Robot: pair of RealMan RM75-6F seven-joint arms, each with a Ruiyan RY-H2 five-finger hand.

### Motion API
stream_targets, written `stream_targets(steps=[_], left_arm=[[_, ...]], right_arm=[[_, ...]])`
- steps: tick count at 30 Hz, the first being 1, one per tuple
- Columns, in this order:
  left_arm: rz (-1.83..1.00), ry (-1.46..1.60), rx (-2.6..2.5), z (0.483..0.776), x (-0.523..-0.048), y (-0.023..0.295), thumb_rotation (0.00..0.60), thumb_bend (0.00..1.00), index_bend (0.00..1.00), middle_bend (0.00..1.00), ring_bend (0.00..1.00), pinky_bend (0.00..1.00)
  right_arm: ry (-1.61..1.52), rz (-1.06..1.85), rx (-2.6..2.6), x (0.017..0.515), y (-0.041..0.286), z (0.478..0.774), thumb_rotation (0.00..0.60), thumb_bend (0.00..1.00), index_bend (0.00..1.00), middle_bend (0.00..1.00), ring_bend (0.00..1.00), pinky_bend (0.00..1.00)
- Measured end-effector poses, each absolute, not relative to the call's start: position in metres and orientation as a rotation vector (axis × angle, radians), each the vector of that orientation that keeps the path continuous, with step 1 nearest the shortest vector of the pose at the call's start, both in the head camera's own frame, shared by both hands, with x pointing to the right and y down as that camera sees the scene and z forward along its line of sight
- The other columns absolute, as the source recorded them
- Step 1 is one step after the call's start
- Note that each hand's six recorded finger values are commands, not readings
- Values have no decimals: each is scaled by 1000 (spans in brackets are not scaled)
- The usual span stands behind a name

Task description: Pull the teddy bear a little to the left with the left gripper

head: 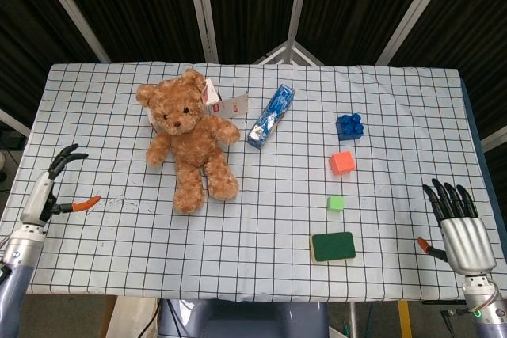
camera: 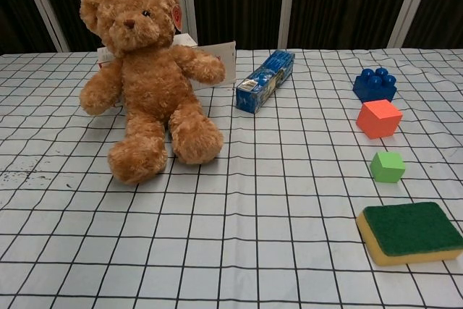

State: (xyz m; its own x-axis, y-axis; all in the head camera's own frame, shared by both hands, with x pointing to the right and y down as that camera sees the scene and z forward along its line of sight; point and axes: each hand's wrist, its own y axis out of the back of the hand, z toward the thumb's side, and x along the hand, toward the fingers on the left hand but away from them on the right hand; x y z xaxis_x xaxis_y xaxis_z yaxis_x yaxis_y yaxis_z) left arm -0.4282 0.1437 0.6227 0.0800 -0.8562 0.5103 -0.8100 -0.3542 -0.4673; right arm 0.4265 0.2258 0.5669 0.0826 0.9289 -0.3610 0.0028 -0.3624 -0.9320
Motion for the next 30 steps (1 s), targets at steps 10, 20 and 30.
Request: stream_targets(steps=[10, 20, 30], left_arm=[[-1173, 1839, -2374, 675, -403, 112, 600, 233, 216, 51, 0, 0], [-1220, 1917, -2372, 716, -381, 109, 600, 261, 216, 75, 0, 0], [-1259, 1913, -2387, 742, -360, 105, 600, 275, 225, 113, 0, 0]], right_arm=[[-959, 1422, -1537, 429, 224, 571, 600, 102, 0, 0, 0, 0], [-957, 1436, -1543, 431, 222, 574, 600, 103, 0, 0, 0, 0], [-952, 1447, -1549, 432, 222, 577, 600, 103, 0, 0, 0, 0]])
